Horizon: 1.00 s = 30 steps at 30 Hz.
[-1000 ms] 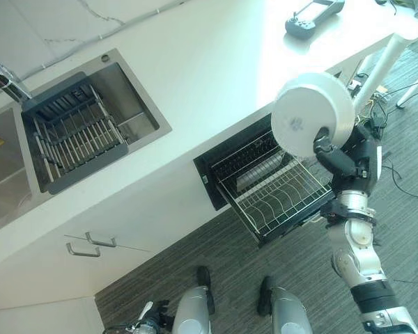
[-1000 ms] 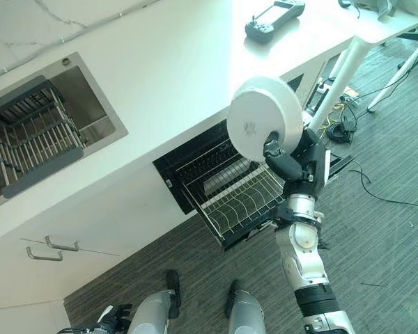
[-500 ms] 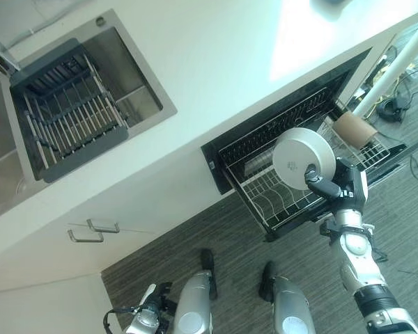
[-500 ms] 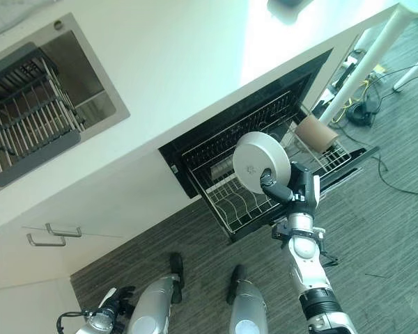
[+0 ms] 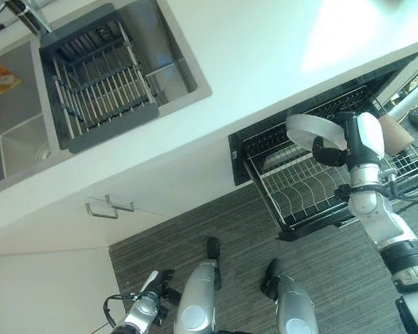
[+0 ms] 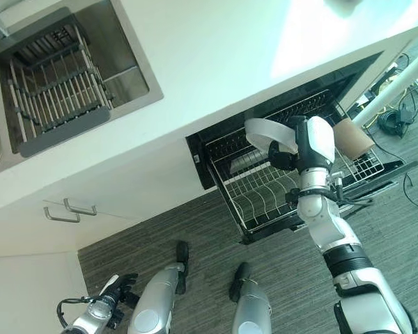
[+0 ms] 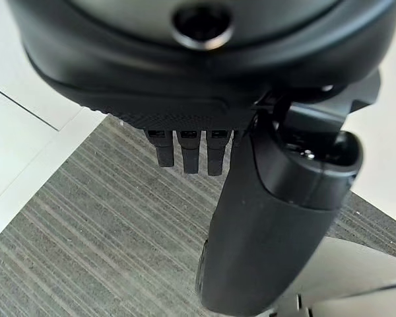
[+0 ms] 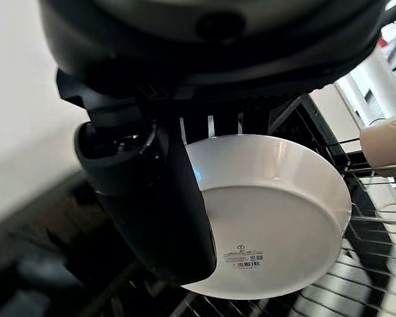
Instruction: Place the dishes in the dishwasher.
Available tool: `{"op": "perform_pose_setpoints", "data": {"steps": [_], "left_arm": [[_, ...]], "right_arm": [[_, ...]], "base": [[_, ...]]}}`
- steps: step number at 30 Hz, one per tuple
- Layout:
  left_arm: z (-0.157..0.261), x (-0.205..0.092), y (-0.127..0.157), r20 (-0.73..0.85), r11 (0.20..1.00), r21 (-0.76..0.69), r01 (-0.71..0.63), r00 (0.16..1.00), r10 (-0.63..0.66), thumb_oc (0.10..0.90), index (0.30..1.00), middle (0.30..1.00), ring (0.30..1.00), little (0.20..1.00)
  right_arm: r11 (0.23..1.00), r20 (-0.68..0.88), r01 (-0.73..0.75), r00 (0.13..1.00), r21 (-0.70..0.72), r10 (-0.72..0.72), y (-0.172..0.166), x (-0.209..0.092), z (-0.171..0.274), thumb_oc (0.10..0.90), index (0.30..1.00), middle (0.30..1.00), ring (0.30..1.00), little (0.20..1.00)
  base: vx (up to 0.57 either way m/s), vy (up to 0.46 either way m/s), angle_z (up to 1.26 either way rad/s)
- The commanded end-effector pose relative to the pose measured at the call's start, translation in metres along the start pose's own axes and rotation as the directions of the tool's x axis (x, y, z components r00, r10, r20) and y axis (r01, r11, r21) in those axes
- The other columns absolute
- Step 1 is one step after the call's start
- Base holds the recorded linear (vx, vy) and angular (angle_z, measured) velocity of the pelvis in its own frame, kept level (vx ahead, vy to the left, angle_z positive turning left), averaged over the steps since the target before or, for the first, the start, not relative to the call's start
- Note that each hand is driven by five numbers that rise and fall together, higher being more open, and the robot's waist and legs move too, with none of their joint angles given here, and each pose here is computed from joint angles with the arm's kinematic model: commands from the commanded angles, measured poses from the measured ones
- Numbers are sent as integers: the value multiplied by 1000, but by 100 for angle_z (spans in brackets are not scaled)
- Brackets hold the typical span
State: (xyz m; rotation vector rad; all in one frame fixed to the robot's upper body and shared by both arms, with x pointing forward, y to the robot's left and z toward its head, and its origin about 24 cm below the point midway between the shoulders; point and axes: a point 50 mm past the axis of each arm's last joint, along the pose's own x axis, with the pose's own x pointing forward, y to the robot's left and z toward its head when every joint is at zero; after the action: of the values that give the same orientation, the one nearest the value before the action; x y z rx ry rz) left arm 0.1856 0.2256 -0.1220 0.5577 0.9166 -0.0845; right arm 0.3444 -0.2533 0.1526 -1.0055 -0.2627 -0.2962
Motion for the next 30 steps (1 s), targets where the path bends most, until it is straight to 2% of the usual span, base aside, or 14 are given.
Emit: {"op": "perform_pose_setpoints", "data": {"steps": [1, 4, 8, 10, 12, 13, 15, 18, 20, 30], "left_arm": [[-16, -4, 15, -36, 997, 78, -20, 999, 23, 800, 900, 900, 900, 900], [-12, -3, 20, -31, 996, 79, -27, 999, 30, 800, 900, 900, 900, 900], [-6, -1, 22, -15, 997, 74, -35, 999, 37, 800, 900, 900, 900, 900], [-3, 0, 21, -1, 997, 69, -36, 999, 36, 800, 900, 900, 900, 900], [0, 0, 17, 9, 999, 40, -33, 999, 33, 800, 900, 900, 900, 900], [1, 0, 17, 8, 999, 39, -33, 999, 33, 800, 900, 900, 900, 900], [2, 1, 10, 9, 999, 14, -29, 1000, 28, 800, 900, 900, 900, 900], [2, 1, 2, 14, 1000, -11, -20, 1000, 20, 800, 900, 900, 900, 900], [2, 1, -4, 21, 999, -30, -15, 1000, 15, 800, 900, 900, 900, 900], [11, 0, -21, 52, 994, -111, 10, 999, -4, 800, 900, 900, 900, 900]], "right_arm": [[986, 129, 137, 984, -98, -124, -41, 29, 38, 400, 300, 300, 300, 300], [970, 48, 101, 994, -220, -93, -43, 40, 27, 400, 300, 300, 300, 300], [951, -30, 95, 994, -296, -109, -39, 48, 14, 400, 300, 300, 300, 300], [930, -61, 193, 973, -313, -223, -42, 49, 3, 400, 300, 300, 300, 300], [869, -25, 389, 909, -308, -416, -52, 46, 3, 400, 300, 300, 300, 300], [867, -26, 393, 907, -308, -420, -53, 46, 3, 400, 300, 300, 300, 300], [780, -24, 533, 821, -328, -571, -52, 35, -4, 400, 300, 300, 300, 300], [740, -35, 577, 780, -347, -625, -41, 24, -11, 400, 300, 300, 300, 300], [733, -50, 585, 769, -347, -638, -30, 16, -15, 400, 300, 300, 300, 300], [814, -169, 482, 817, -325, -552, 29, -9, -22, 400, 300, 300, 300, 300]], "base": [[-26, 19, 4], [-23, 40, 13], [-26, 46, 12], [-27, 83, 7], [-35, 126, 20], [-37, 92, 12], [-27, 86, 2], [-12, 85, -2], [-9, 90, -3], [17, 65, -11]]}}
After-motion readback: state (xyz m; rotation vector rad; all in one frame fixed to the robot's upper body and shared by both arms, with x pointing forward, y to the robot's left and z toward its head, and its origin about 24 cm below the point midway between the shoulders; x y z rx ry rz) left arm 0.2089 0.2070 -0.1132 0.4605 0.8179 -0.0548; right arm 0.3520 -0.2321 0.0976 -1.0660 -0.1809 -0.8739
